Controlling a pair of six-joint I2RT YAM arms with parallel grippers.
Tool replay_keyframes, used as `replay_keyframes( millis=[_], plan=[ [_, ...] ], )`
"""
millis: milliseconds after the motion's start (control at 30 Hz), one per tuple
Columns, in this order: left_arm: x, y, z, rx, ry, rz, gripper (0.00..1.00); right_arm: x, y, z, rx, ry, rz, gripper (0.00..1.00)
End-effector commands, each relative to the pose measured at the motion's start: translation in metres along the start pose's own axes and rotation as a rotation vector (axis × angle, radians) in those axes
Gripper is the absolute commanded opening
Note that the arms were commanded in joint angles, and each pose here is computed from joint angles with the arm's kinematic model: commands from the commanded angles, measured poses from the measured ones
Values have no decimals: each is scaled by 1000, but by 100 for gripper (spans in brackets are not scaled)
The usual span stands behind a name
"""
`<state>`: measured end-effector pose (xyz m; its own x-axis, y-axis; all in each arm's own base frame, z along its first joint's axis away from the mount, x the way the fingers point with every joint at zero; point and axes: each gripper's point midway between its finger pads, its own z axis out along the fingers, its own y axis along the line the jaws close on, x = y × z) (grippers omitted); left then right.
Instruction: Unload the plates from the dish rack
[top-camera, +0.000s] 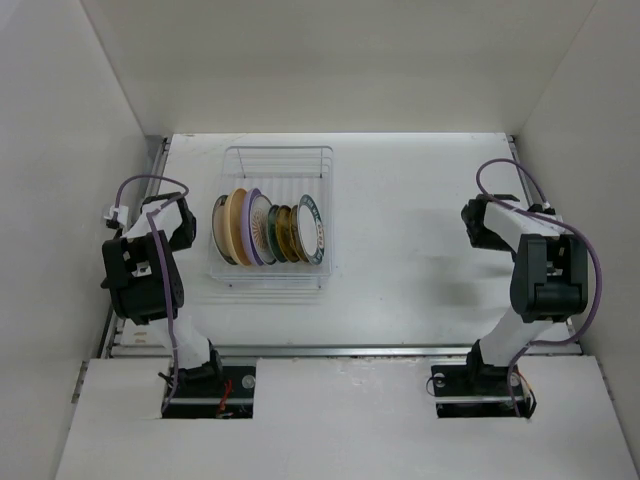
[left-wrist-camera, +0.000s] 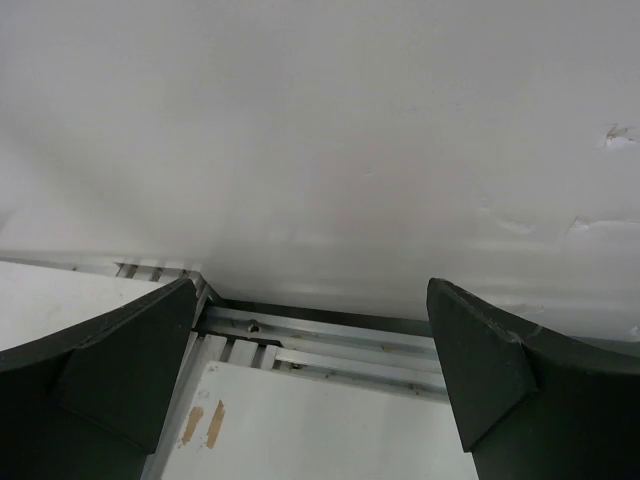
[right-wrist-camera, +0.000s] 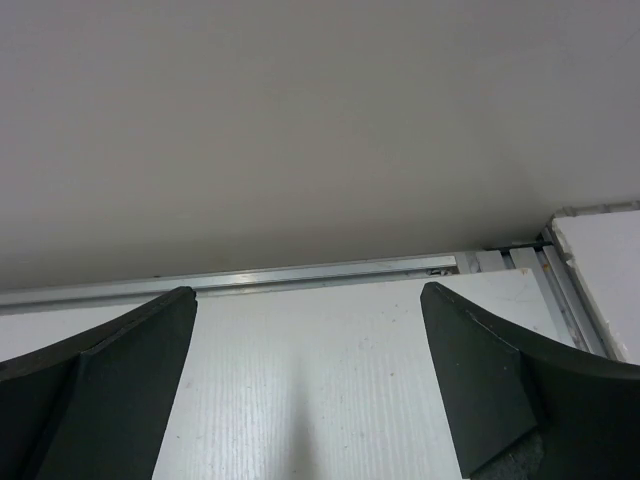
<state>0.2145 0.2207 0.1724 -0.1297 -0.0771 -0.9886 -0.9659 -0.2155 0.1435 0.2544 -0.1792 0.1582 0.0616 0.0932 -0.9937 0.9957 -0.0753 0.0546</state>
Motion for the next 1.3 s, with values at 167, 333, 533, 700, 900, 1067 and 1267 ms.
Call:
replay_keyframes(
  millis=[167, 333, 533, 700, 900, 1067, 1267],
  plan=[
    [-29, 24, 1, 14, -49, 195, 100, -50, 7, 1, -32, -85, -36, 100],
    [-103, 9, -17, 79, -132, 323, 100, -103, 15, -16, -87, -101, 57, 100],
    [-207, 11, -68, 205, -246, 329, 100, -159, 29, -53, -195, -60, 79, 100],
    [-272, 25, -143, 431, -373, 290, 100, -180, 38, -89, -328, 9, -9, 100],
    [-270, 11, -231, 1157, -200, 547, 100, -202, 103, -189, -1101, 184, -22, 100],
    [-256, 36, -297, 1760, -478, 694, 100, -217, 97, -258, -1573, 173, 38, 100],
    [-240, 14, -284, 1463, -763, 1050, 100, -186, 100, -286, -1714, 252, -102, 100]
  ],
)
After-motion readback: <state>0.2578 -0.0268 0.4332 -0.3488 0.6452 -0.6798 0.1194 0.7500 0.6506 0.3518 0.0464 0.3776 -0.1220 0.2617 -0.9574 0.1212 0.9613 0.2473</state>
